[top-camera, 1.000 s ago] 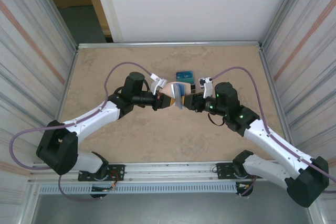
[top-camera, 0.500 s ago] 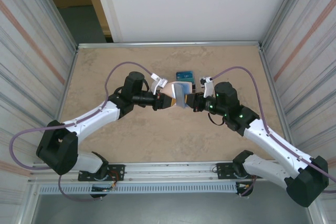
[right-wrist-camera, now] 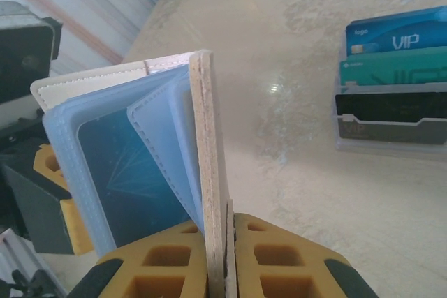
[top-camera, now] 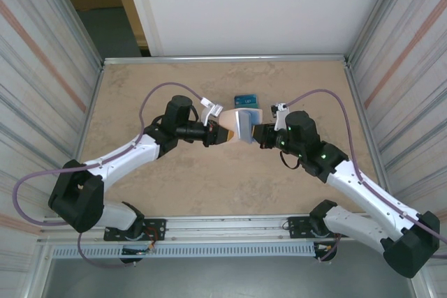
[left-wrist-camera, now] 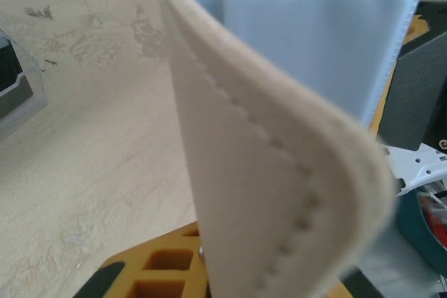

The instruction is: Take the credit cards out of the card holder

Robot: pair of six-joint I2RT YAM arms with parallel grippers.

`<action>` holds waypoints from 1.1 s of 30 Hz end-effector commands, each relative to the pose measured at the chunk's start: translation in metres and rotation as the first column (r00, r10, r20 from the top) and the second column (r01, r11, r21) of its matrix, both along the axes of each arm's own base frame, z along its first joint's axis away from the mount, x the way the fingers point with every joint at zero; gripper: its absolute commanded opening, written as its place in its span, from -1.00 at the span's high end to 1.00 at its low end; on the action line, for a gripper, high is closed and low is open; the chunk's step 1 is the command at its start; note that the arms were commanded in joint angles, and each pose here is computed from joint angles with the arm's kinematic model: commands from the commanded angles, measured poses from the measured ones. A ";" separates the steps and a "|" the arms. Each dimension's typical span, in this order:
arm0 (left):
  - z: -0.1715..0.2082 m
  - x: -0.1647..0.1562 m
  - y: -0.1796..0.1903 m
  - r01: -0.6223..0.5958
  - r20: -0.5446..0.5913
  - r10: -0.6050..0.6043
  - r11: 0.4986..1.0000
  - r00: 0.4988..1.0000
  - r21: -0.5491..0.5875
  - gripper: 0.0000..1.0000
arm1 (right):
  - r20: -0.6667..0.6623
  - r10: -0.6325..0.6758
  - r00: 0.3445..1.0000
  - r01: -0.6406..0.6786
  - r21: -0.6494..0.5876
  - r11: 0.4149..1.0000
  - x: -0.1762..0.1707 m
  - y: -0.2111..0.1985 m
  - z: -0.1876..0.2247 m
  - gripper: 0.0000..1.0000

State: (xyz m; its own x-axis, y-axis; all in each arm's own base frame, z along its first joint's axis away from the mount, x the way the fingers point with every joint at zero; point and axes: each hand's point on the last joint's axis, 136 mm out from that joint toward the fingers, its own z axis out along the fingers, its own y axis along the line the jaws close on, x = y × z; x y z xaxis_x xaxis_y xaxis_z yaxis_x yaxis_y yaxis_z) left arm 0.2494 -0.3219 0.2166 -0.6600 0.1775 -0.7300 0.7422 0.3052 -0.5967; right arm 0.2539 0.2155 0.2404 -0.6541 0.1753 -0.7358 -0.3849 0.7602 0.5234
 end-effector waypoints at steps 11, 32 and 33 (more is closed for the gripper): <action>-0.005 0.014 -0.002 -0.032 -0.007 0.032 0.999 0.999 0.024 0.95 | 0.000 0.006 1.000 -0.006 0.066 0.998 0.001 0.013 0.030 1.00; -0.001 0.013 0.001 -0.052 -0.002 0.052 0.998 0.999 0.025 0.99 | -0.064 -0.049 0.997 0.050 0.014 0.999 0.011 0.006 0.006 1.00; -0.002 0.014 0.002 -0.055 -0.007 0.056 0.998 0.998 0.029 0.93 | -0.045 -0.048 0.998 0.049 0.039 0.998 0.008 0.003 0.014 1.00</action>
State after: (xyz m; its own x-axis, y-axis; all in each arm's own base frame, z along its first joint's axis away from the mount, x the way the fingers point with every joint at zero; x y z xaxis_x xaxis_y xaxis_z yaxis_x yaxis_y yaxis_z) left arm 0.2636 -0.3202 0.1989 -0.6911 0.1749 -0.7013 0.7045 0.3799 -0.5995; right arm 0.2618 0.2236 0.2370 -0.7064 0.1723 -0.6865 -0.3188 0.7885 0.5260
